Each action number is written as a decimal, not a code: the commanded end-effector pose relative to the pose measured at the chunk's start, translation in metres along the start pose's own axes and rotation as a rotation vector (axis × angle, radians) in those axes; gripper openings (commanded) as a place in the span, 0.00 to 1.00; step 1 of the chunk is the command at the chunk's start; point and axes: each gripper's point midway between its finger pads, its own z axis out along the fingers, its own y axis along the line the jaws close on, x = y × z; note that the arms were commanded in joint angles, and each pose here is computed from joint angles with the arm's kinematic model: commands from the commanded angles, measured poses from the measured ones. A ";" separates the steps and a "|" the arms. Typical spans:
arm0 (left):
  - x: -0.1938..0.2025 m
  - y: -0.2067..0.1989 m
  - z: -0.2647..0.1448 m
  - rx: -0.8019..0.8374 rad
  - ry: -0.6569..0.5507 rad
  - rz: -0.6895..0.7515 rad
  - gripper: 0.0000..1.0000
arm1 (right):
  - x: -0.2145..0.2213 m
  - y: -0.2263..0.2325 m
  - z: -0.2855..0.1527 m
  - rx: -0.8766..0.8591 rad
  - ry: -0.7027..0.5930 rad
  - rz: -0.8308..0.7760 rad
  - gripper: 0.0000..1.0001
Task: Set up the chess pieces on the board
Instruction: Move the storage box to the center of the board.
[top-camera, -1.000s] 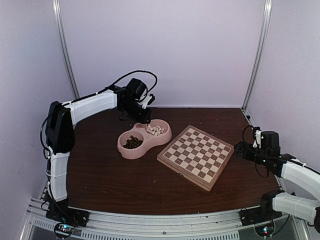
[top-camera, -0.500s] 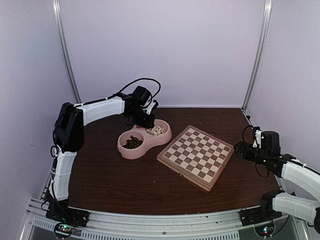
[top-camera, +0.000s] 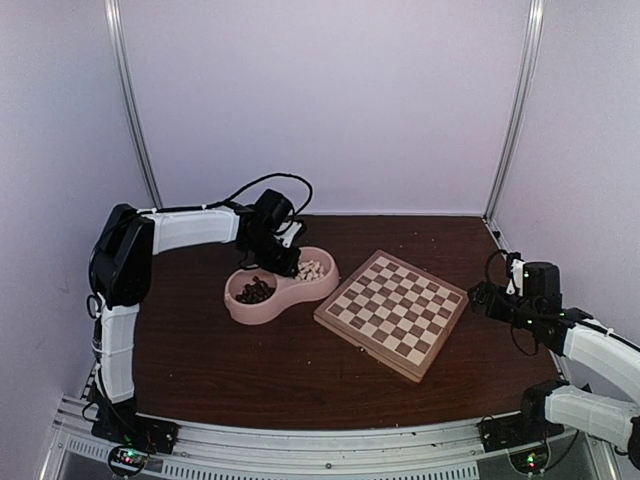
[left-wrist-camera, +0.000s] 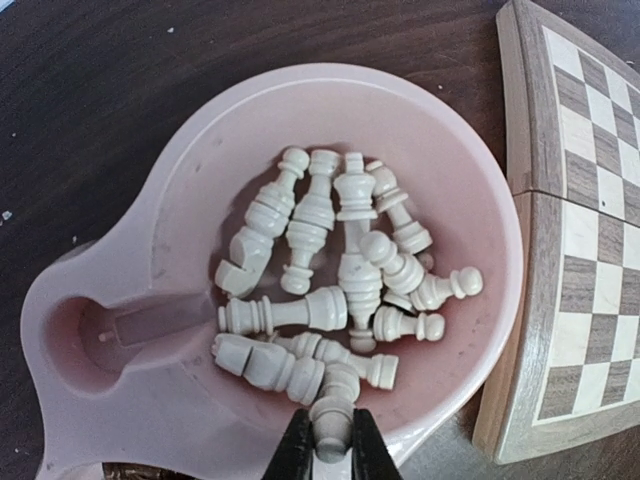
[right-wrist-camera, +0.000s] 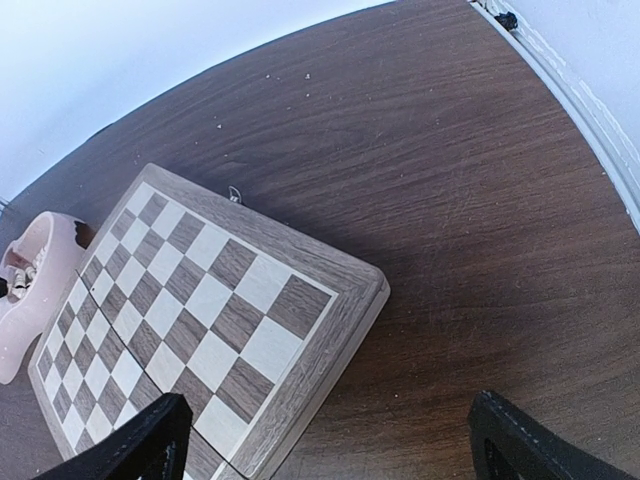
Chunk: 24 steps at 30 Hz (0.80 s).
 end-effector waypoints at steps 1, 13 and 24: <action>-0.005 -0.013 -0.020 0.050 -0.045 -0.019 0.10 | -0.007 0.005 -0.002 -0.021 -0.025 -0.008 1.00; 0.032 -0.017 -0.032 0.075 0.013 -0.057 0.11 | -0.007 0.005 -0.004 -0.026 -0.036 -0.007 1.00; 0.027 -0.025 -0.054 0.105 -0.023 -0.045 0.12 | -0.006 0.005 -0.002 -0.024 -0.027 -0.007 1.00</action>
